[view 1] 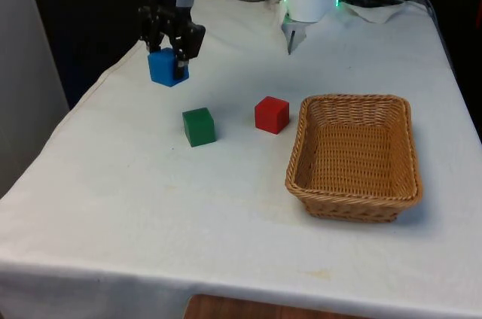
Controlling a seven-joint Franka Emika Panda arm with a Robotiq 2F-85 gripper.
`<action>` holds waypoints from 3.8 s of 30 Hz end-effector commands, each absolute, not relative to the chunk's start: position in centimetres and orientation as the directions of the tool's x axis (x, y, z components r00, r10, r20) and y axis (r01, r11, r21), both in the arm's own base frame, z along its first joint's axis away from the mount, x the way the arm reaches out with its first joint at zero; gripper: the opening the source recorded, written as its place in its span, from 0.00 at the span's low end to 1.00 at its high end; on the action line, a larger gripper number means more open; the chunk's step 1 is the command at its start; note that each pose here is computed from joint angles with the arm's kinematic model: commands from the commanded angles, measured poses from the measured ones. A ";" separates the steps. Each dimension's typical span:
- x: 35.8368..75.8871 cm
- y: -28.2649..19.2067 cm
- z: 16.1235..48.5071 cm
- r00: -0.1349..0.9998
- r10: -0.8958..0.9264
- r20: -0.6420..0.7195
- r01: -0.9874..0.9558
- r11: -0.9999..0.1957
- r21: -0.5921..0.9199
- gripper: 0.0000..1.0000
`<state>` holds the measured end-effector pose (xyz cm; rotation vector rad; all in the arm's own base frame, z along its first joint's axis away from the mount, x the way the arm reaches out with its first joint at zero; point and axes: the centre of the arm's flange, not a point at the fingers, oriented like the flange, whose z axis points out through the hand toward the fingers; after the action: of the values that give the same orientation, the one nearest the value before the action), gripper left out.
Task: Pick up the blue cube and place it into the basket.
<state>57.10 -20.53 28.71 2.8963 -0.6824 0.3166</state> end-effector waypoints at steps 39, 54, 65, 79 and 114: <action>61.8 -12.0 32.1 0.871 -0.410 0.273 -0.430 -0.903 0.015 0.04; 63.2 -7.9 33.8 0.864 -0.414 0.285 -0.429 -0.903 -0.013 0.04; 64.0 -4.9 34.2 0.861 -0.419 0.288 -0.427 -0.904 -0.039 0.04; 64.3 -1.1 33.7 0.869 -0.410 0.277 -0.419 -0.908 -0.032 0.04; 65.8 8.7 29.2 0.912 -0.377 0.162 -0.386 -0.922 0.021 0.04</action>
<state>65.86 8.58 29.29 3.0268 -0.5980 0.2472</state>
